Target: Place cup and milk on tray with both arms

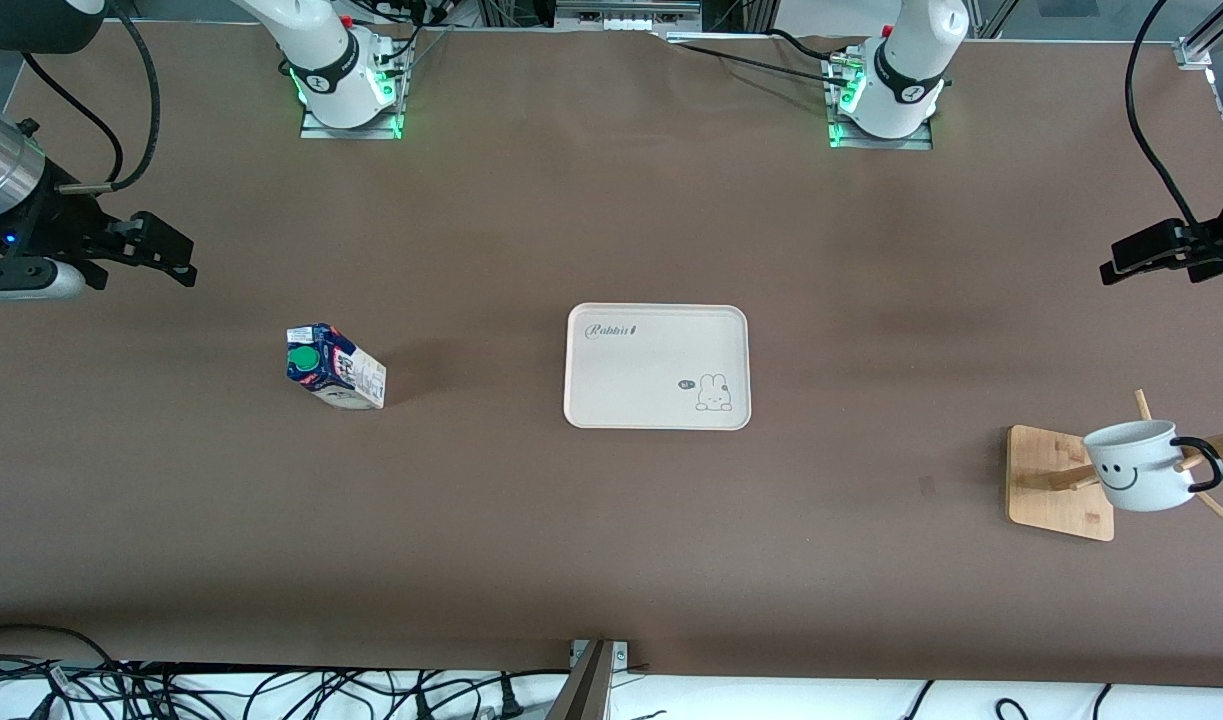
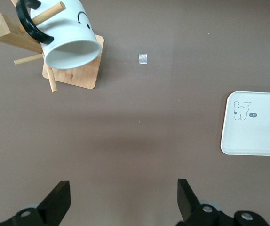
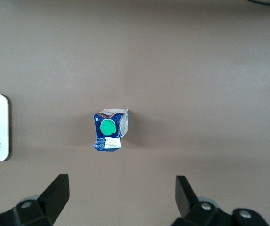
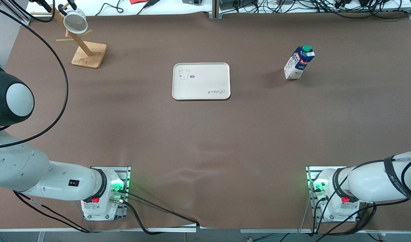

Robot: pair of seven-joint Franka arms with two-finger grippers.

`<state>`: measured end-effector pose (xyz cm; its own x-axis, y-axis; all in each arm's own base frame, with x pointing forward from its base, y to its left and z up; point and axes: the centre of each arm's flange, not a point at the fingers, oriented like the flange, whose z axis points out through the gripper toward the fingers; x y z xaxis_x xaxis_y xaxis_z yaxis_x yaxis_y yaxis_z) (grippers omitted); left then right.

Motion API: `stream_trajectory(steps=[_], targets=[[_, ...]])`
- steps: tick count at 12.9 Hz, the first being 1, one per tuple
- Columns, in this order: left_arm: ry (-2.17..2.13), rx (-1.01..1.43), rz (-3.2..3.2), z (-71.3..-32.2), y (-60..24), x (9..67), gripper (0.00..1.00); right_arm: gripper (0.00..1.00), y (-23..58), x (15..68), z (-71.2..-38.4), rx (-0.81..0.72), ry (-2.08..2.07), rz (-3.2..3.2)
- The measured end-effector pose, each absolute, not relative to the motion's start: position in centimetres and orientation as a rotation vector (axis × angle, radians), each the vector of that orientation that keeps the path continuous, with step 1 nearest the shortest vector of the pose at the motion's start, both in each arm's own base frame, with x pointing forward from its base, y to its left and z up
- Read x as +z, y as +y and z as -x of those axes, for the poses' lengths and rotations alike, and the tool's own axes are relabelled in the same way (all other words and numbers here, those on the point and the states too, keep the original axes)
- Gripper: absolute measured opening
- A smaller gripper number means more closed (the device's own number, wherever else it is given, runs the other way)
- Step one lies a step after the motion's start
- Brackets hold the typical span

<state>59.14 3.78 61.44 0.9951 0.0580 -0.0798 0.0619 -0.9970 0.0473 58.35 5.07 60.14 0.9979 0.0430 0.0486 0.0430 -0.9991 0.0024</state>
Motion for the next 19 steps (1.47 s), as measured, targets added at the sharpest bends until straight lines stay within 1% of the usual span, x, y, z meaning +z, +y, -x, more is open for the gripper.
stream_trajectory(steps=[8, 11, 12, 14, 15, 17, 19], targets=[[0.016, -0.118, -3.088, -59.2, 3.4, 61.4, 1.0, 1.0, 5.1, 60.0, -58.6, 0.092, 0.068, -3.138], [0.005, -0.117, -3.088, -59.2, 3.3, 61.4, 1.0, 1.0, 5.8, 58.7, -59.2, 0.071, 0.085, -3.135], [0.005, -0.118, -3.088, -59.2, 3.3, 61.4, 1.0, 1.0, 6.4, 56.8, -59.8, 0.02, 0.099, -3.13], [0.005, -0.119, -3.088, -59.2, 3.3, 61.4, 1.0, 1.0, 7.8, 51.3, -61.7, -0.095, 0.122, -3.11], [0.004, -0.119, -3.088, -59.2, 3.3, 61.4, 1.0, 1.0, 8.9, 48.5, -62.6, -0.129, 0.142, -3.099], [0.002, -0.119, -3.087, -59.2, 3.3, 61.4, 1.0, 1.0, 11.5, 44.4, -63.5, -0.157, 0.167, -3.084], [-0.01, -0.119, -3.087, -59.2, 3.1, 61.4, 1.0, 1.0, 12.4, 41.2, -63.5, -0.169, 0.155, -3.077]])
